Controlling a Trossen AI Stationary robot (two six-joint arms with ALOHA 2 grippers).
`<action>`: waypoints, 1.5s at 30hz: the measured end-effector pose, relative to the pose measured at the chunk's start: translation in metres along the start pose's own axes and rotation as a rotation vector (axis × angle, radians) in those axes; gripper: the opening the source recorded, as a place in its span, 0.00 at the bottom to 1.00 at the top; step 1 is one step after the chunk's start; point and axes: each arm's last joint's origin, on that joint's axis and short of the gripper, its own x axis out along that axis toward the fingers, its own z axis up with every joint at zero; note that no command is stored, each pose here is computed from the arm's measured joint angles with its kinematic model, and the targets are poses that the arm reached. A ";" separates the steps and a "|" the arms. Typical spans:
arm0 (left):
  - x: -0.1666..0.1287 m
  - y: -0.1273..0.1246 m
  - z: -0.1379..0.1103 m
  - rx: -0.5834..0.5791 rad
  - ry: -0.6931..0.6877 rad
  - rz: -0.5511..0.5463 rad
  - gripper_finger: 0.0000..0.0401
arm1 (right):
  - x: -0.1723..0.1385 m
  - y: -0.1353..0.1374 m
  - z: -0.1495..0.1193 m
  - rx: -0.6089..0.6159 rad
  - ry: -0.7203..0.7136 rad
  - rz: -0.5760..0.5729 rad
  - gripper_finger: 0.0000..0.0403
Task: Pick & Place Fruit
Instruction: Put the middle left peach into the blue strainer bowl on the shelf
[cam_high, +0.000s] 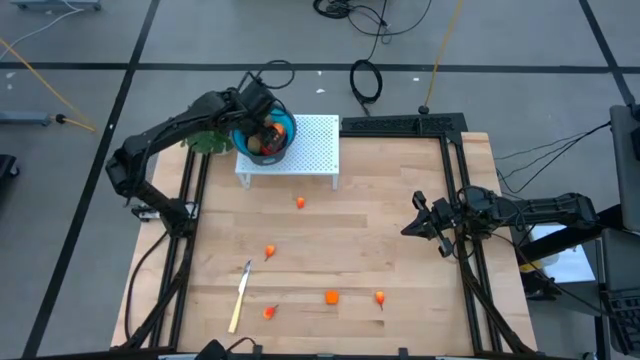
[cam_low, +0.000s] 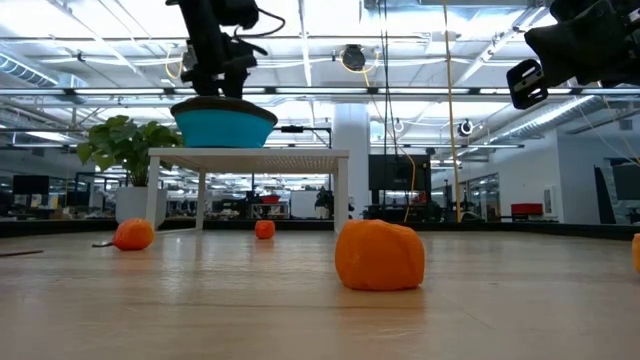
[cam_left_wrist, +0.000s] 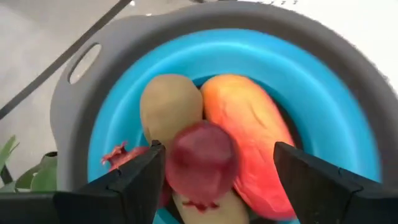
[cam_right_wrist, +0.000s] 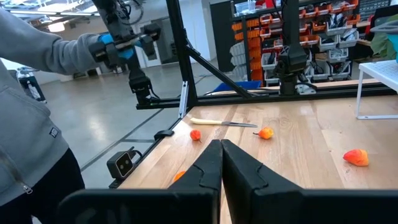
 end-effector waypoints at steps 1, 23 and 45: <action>-0.004 0.000 -0.001 0.002 -0.012 -0.005 0.72 | 0.000 0.000 0.000 0.000 0.000 0.000 0.00; -0.109 -0.080 -0.052 0.115 -0.213 -0.335 0.51 | 0.000 0.000 0.000 0.000 -0.001 0.001 0.00; -0.163 -0.152 -0.123 -0.078 -0.047 -0.625 0.38 | 0.000 0.000 0.000 0.000 0.000 0.004 0.00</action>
